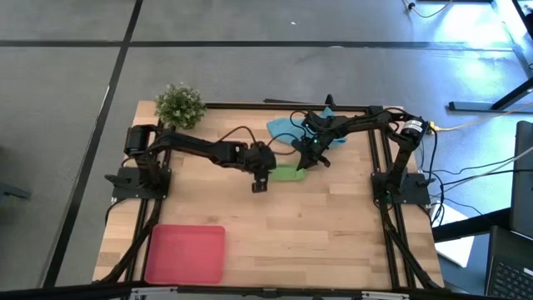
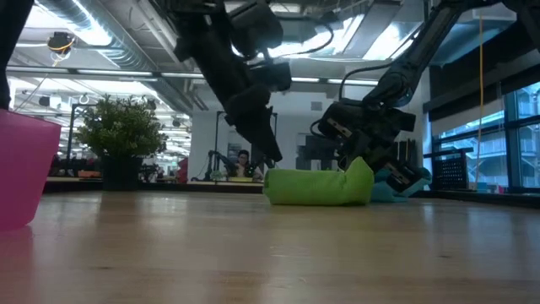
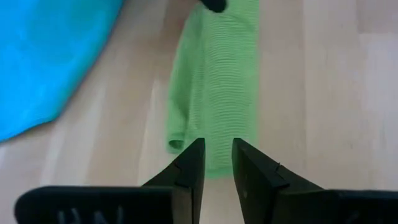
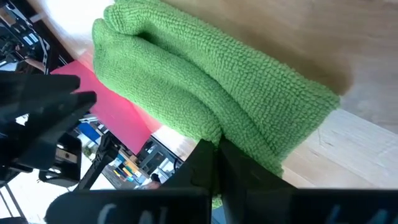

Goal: Roll microfiber towels into tight, uniform cylinder then place into a basket
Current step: Roll the microfiber green towel

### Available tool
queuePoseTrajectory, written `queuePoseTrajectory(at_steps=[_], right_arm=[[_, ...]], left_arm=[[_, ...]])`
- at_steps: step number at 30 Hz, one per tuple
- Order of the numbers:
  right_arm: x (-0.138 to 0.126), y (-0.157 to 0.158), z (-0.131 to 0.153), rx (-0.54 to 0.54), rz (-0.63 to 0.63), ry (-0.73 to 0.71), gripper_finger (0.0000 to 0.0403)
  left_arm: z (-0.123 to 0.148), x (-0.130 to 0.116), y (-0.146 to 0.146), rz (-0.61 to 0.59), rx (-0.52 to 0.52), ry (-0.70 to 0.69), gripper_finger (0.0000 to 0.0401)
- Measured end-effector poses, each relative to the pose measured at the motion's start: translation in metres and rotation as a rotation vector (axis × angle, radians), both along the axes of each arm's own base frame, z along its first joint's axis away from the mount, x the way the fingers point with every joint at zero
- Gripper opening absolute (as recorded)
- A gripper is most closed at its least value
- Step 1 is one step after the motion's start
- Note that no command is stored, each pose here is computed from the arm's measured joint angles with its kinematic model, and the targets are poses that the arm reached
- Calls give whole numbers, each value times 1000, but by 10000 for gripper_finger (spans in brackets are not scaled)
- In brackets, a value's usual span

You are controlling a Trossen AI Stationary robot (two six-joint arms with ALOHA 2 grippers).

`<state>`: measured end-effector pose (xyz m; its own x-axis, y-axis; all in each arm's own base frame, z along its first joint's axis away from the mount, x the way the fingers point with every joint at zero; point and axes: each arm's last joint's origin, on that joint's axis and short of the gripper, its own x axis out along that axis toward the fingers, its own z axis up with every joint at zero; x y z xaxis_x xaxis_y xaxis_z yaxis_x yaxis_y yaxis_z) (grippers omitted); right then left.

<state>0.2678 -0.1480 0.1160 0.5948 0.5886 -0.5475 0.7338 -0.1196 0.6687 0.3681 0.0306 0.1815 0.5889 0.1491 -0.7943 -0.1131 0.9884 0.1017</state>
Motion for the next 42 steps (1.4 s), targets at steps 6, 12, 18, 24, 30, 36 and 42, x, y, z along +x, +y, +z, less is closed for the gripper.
queuePoseTrajectory(at_steps=[6, 12, 18, 24, 30, 36, 42], right_arm=[[0, 0, 0, -1, 3, -4, 12], [0, 0, 0, 2, 3, -4, 12], [0, 0, 0, 2, 2, -4, 12], [0, 0, 0, 2, 2, -4, 12], [0, 0, 0, 2, 2, -4, 12], [0, 0, 0, 0, 3, -4, 12], [0, 0, 0, -8, 10, -13, 12]], left_arm=[[-13, 4, 5, -47, -126, 15, 73], [-13, 5, -5, -120, -43, 24, 73], [-15, 4, 3, -41, 19, 38, 73], [-18, 5, 6, -47, 22, 46, 73], [-21, 8, 9, -49, 88, 40, 73], [-20, 8, 20, -14, 103, 31, 73], [-18, 8, 36, 27, 108, -3, 73]])
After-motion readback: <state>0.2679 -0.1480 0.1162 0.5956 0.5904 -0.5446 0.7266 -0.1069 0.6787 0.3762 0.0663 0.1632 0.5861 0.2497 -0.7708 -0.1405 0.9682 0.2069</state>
